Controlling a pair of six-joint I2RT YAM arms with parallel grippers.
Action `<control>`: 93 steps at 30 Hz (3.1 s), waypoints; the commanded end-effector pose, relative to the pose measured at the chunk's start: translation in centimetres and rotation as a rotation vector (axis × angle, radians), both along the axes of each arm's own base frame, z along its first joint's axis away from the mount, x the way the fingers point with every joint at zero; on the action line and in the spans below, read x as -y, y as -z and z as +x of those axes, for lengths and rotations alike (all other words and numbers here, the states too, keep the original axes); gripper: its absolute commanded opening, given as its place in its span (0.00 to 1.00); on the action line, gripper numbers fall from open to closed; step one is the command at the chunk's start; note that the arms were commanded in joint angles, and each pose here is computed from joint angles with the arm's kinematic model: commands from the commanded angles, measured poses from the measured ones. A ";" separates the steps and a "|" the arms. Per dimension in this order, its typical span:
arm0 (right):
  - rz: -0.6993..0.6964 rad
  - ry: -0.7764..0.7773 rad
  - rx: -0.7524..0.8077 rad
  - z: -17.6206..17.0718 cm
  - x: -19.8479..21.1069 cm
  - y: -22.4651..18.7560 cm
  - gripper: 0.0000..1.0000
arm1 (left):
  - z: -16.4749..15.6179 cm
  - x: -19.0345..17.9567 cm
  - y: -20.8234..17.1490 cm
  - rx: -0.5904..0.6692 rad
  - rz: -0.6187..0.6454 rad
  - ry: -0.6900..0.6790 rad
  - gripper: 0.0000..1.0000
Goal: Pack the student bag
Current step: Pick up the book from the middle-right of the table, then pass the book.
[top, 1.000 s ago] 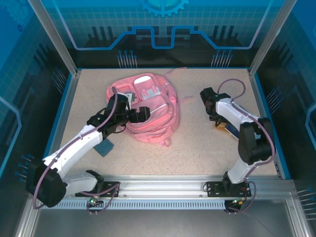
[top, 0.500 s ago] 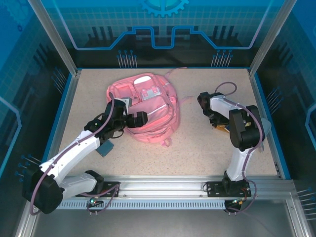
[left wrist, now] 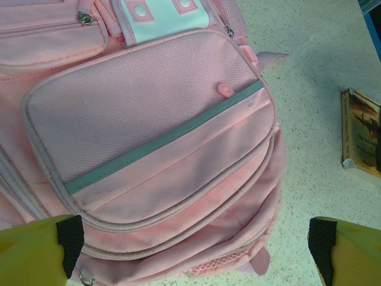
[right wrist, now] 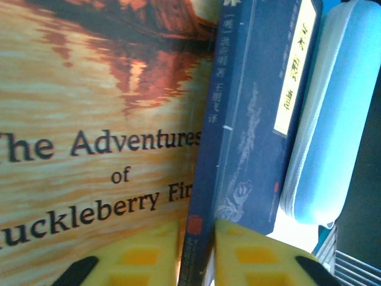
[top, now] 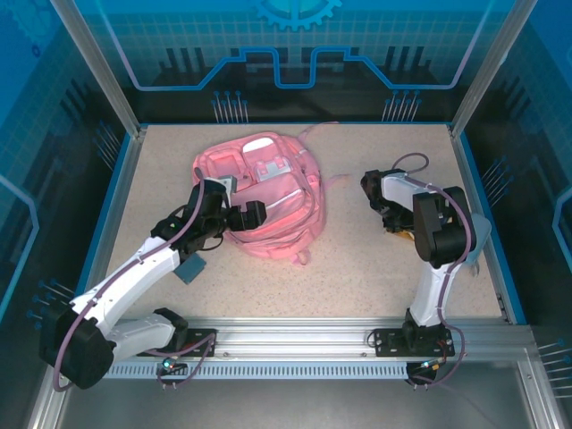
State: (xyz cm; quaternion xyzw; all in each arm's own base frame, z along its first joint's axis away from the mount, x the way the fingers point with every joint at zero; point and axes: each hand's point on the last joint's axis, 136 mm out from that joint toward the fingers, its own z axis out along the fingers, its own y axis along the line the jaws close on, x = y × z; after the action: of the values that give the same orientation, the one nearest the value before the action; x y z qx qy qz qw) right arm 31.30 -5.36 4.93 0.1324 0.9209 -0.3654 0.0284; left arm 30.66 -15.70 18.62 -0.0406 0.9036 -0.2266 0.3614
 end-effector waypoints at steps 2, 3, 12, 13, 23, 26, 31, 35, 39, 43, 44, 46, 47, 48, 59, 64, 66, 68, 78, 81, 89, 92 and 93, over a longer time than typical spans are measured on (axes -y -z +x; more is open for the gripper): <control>0.115 -0.015 0.029 0.5 -1.5 0.1 0.07 | -0.2 -0.6 -0.3 0.001 -0.006 -0.025 0.99; 0.160 -0.037 0.049 0.8 -2.3 0.1 0.05 | -0.2 -0.6 -0.4 0.001 -0.007 -0.025 0.99; 0.405 -0.262 0.145 1.0 -11.3 -3.3 0.04 | 0.1 0.2 -0.8 -0.011 -0.055 -0.013 0.99; 0.407 -0.276 0.161 0.9 -11.7 -3.9 0.04 | 0.1 0.4 -0.8 -0.015 -0.064 -0.006 0.99; 0.513 -0.627 0.368 0.2 -19.0 -12.4 0.00 | 1.1 4.8 -0.8 -0.101 -0.293 0.072 0.99; 0.640 -0.795 0.418 -0.6 -23.0 -13.8 0.00 | 1.9 6.4 -1.1 -0.135 -0.392 0.082 0.98; 0.833 -0.976 0.486 -2.2 -27.3 -15.1 0.00 | 3.6 7.2 -1.4 -0.165 -0.502 0.009 0.98; 0.905 -1.093 0.496 -3.6 -29.4 -15.6 0.00 | 4.6 7.7 -1.9 -0.179 -0.592 -0.034 0.98; 0.912 -1.189 0.467 -4.7 -31.1 -15.3 0.00 | 5.2 7.9 -2.4 -0.186 -0.650 -0.068 0.98; 0.915 -1.266 0.424 -5.7 -32.9 -14.5 0.01 | 5.4 7.4 -2.1 -0.211 -0.644 -0.119 0.98; 0.914 -1.278 0.414 -5.8 -33.3 -14.2 0.01 | 5.4 7.2 -2.0 -0.211 -0.640 -0.134 0.99; 0.917 -1.301 0.390 -6.0 -34.0 -13.8 0.01 | 5.4 6.7 -1.6 -0.213 -0.636 -0.169 0.99; 0.913 -1.311 0.378 -6.2 -34.4 -13.5 0.01 | 5.5 6.5 -1.5 -0.212 -0.635 -0.182 0.98; 0.911 -1.324 0.368 -6.3 -34.8 -13.3 0.01 | 5.5 6.4 -1.2 -0.216 -0.632 -0.195 0.98; 0.878 -1.379 0.297 -7.1 -36.6 -12.2 0.11 | 5.5 6.2 2.7 -0.303 -0.579 -0.244 0.52; 0.894 -1.315 0.322 -6.8 -36.1 -13.2 0.25 | 5.4 5.9 2.3 -0.276 -0.567 -0.241 0.22; 0.928 -1.274 0.361 -6.3 -35.7 -14.2 0.37 | 5.4 5.7 1.5 -0.249 -0.566 -0.235 0.11; 0.973 -1.239 0.401 -6.0 -35.3 -15.2 0.50 | 5.4 5.6 0.6 -0.223 -0.568 -0.222 0.07; 1.381 -0.851 0.625 -4.2 -31.9 -19.3 0.85 | 5.2 3.8 -5.1 -0.064 -0.679 -0.150 0.01; 1.554 -0.707 0.651 -3.7 -31.3 -19.9 0.90 | 5.2 2.6 -7.1 -0.003 -0.739 -0.151 0.01; 1.955 -0.331 0.703 -1.8 -30.8 -22.1 1.00 | 5.1 1.4 -12.3 0.144 -0.915 -0.124 0.01; 2.041 -0.309 0.655 -1.5 -32.1 -22.9 1.00 | 5.2 1.6 -14.1 0.183 -0.978 -0.101 0.01; 2.062 -0.301 0.647 -1.4 -32.5 -23.0 1.00 | 5.2 1.6 -14.4 0.187 -0.992 -0.097 0.00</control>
State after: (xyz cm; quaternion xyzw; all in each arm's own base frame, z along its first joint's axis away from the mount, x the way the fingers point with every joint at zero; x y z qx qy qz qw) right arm 30.04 25.49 24.22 0.0763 0.7894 0.5690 0.2173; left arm 36.29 -17.20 28.56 -0.2558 0.7020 -0.5575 0.3619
